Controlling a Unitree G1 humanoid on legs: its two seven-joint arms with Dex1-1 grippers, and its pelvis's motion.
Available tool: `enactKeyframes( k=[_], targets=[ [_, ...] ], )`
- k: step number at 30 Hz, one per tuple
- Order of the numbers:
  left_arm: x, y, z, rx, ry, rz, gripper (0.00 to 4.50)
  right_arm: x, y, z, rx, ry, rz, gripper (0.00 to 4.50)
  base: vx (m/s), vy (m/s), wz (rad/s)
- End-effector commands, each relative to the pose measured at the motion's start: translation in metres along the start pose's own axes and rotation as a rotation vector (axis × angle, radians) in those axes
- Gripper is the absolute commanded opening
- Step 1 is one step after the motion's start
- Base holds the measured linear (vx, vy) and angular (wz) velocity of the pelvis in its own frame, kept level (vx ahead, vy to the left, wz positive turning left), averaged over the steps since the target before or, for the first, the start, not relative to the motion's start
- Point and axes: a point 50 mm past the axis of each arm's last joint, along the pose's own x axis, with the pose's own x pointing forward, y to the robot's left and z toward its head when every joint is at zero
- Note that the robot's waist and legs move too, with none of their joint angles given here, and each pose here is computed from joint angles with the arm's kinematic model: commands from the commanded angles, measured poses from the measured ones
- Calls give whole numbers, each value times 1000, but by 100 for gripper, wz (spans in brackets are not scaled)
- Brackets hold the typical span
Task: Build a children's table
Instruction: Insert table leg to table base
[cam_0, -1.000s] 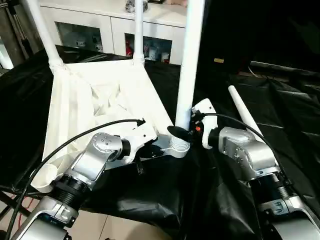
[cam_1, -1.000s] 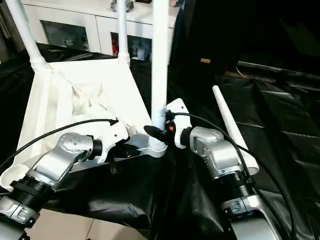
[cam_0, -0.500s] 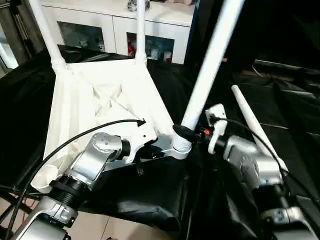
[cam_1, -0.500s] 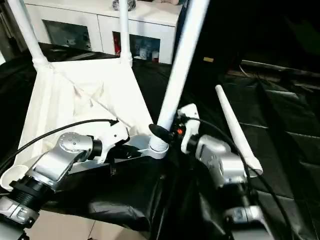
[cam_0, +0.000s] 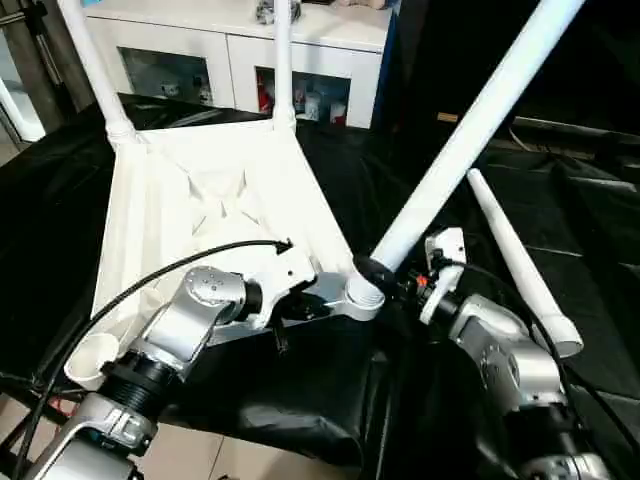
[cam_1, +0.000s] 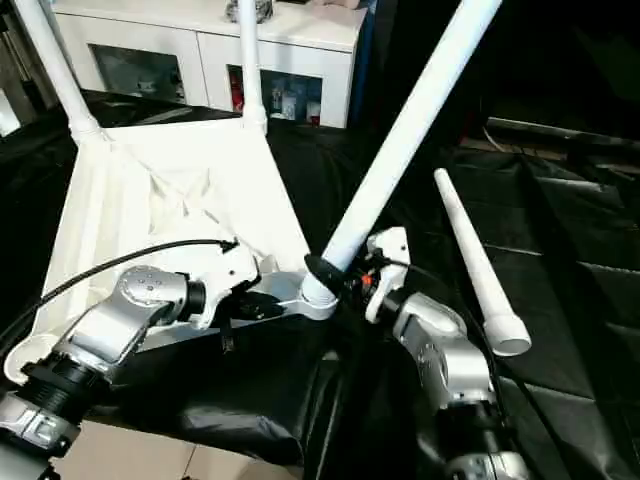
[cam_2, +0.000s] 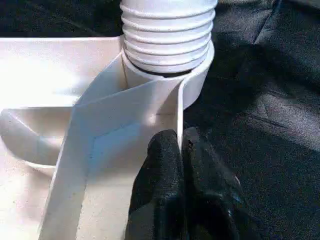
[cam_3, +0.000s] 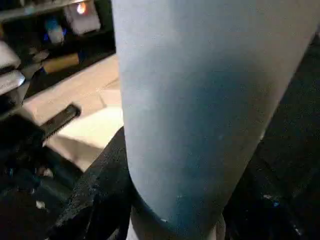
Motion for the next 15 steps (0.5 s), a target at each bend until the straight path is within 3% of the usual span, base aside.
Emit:
enactKeyframes(
  k=[1, 5, 11, 15],
  targets=[
    [-7, 7, 0, 9, 17, 41, 0, -13, -1, -34, 10, 185, -28, 191, 0, 0, 0],
    [-7, 7, -1, 17, 25, 35, 0, -8, 4, -31, -58, 244, 28, 191, 0, 0, 0],
    [-6, 7, 1, 27, 21, 21, 0, -1, 6, -34, -70, 352, 118, 191, 0, 0, 0],
    [-6, 5, 3, 51, 13, -11, 0, 6, 5, -34, -71, 378, 155, 191, 0, 0, 0]
  ],
)
